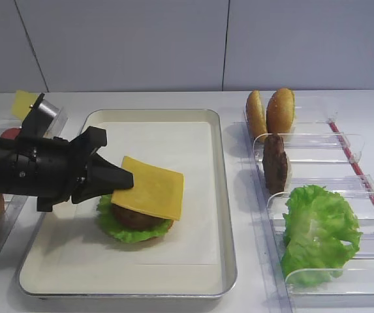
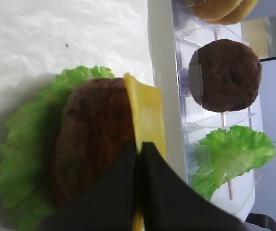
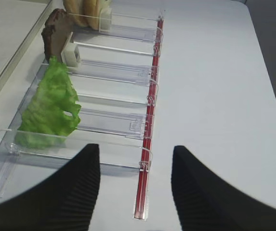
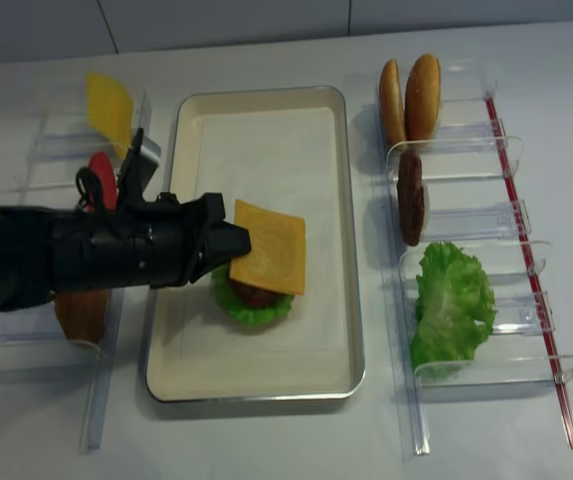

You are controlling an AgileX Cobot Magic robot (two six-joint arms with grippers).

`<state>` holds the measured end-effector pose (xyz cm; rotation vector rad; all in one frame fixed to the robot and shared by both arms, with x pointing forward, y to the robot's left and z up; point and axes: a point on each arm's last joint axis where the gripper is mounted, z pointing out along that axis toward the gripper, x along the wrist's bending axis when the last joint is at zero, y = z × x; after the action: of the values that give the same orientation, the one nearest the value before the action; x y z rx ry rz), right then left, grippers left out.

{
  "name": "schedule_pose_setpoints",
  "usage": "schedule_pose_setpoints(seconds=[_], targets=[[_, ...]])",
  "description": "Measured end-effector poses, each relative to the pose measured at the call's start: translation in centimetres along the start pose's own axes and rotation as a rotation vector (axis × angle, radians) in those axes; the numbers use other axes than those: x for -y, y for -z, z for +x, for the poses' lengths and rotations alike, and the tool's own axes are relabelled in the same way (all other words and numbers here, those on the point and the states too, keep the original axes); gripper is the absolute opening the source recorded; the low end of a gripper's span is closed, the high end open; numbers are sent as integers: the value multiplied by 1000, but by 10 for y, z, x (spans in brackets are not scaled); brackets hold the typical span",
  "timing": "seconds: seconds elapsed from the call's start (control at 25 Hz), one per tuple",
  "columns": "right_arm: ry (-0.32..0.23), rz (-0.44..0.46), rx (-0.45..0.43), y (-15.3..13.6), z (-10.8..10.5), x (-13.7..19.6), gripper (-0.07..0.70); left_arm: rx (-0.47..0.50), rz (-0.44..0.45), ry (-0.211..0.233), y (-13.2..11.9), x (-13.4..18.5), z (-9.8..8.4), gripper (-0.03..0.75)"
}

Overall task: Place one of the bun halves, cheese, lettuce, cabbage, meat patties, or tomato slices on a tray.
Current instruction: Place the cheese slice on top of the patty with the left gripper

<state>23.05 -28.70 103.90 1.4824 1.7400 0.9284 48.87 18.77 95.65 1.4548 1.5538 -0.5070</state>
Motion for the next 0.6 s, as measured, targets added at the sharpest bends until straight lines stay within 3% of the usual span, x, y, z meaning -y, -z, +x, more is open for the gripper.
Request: schedule_pose_setpoints(seconds=[0.6], targets=[[-1, 0, 0, 0, 0, 0, 344, -43, -12, 6, 1, -1, 3, 8]])
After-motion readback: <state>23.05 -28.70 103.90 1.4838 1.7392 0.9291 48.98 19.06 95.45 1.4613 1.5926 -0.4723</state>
